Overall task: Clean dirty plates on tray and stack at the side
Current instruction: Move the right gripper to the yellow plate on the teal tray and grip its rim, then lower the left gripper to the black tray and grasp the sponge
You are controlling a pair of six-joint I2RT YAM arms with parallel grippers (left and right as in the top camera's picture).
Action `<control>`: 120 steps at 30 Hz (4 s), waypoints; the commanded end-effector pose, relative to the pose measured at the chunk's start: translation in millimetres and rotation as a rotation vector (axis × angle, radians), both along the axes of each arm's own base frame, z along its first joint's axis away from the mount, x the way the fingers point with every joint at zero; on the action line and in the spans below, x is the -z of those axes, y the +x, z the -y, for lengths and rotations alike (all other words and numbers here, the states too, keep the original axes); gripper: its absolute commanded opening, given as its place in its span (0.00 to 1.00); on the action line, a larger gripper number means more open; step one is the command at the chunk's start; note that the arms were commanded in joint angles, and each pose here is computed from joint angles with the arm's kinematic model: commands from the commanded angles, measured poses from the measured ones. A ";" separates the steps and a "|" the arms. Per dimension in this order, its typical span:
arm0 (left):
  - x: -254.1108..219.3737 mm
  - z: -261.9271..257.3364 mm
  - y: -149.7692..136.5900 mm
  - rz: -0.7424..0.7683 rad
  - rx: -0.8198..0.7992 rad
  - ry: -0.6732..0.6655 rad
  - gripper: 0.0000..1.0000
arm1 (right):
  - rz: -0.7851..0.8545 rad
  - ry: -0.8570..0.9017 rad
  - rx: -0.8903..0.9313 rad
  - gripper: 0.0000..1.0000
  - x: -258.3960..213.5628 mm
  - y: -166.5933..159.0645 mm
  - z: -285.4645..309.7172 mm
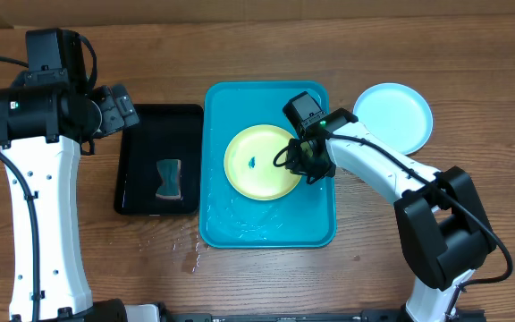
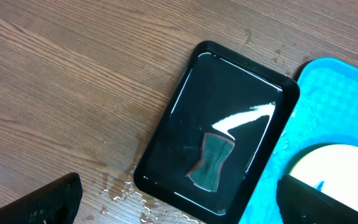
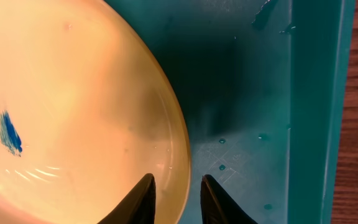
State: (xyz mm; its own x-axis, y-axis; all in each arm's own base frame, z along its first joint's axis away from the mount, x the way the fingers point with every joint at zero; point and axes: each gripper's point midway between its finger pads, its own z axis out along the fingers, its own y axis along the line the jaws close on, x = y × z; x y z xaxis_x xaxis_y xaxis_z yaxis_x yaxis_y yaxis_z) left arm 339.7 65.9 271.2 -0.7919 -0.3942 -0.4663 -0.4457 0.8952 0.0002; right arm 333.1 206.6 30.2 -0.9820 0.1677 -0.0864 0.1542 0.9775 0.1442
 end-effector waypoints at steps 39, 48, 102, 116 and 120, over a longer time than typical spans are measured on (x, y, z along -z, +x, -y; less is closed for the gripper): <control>-26.4 -17.6 28.9 0.148 -0.027 0.101 1.00 | 0.029 -0.025 0.010 0.14 17.4 1.2 6.2; -26.1 -9.5 32.7 0.163 -0.004 0.057 1.00 | 0.053 -0.011 0.010 0.18 10.2 9.0 1.7; 223.2 66.9 -11.1 -0.457 0.203 -0.156 0.59 | 0.050 -0.021 0.008 0.04 12.4 7.5 4.0; 252.8 68.4 -23.6 -0.462 0.205 -0.163 0.20 | 0.052 -0.017 0.007 0.04 12.2 8.0 3.1; 248.3 63.8 -15.0 -0.435 0.198 -0.159 0.04 | 0.052 -0.017 0.007 0.04 12.2 8.0 3.1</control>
